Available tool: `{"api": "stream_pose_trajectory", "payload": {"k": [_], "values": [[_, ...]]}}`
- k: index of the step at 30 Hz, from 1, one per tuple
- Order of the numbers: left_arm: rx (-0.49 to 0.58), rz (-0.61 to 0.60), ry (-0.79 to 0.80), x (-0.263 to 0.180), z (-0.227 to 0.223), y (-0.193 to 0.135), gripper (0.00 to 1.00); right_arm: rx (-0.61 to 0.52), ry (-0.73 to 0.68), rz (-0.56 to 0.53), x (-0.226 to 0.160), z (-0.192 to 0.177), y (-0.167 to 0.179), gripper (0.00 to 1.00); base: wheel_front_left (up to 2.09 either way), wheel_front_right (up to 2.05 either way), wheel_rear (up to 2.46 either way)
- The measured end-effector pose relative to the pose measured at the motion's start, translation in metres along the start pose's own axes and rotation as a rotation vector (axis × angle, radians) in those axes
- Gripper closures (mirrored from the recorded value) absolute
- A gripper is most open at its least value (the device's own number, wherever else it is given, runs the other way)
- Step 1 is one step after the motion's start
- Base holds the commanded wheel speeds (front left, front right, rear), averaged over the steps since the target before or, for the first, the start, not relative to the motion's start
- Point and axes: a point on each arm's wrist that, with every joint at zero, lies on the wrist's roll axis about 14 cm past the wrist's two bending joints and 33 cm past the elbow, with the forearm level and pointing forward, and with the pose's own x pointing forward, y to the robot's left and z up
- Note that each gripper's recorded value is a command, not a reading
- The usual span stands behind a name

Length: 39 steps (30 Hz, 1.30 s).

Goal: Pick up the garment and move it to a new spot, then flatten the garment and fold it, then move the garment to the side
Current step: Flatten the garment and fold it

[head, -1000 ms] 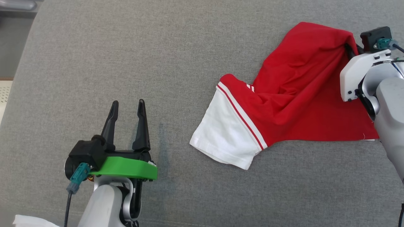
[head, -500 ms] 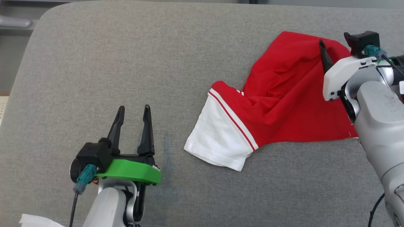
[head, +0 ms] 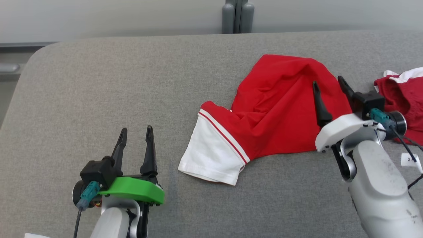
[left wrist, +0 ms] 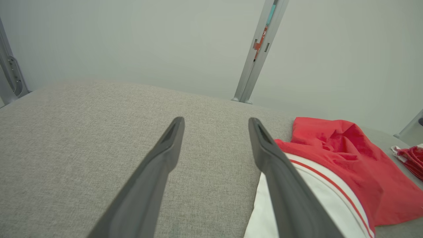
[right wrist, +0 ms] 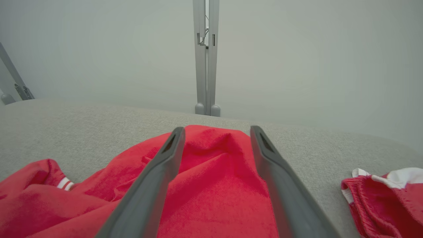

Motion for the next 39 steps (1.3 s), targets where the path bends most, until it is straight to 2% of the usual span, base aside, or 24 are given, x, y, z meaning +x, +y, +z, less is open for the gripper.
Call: {"api": "stream_pose_trajectory", "payload": {"k": [15,18,31,34,39], "values": [[-0.010,-0.018,0.005,-0.040,0.000,-0.013,0.00,0.097,-0.086,-0.061,-0.086,0.009,0.018,0.00,0.00,0.00,0.00],[0.019,-0.029,0.002,-0.043,0.000,-0.017,0.00,0.103,-0.087,-0.066,-0.094,0.008,0.018,0.00,0.00,0.00,0.00],[0.021,-0.009,0.011,-0.046,-0.003,-0.012,0.00,0.152,-0.070,-0.038,-0.096,0.000,0.031,0.00,0.00,0.00,0.00],[0.027,-0.009,0.072,-0.050,-0.021,-0.012,0.00,0.158,-0.064,-0.042,-0.097,-0.002,0.030,0.00,0.00,0.00,0.00],[0.030,-0.047,0.293,-0.054,-0.067,-0.024,0.00,0.164,-0.036,-0.053,-0.097,-0.012,0.027,0.00,0.00,0.00,0.00]]}}
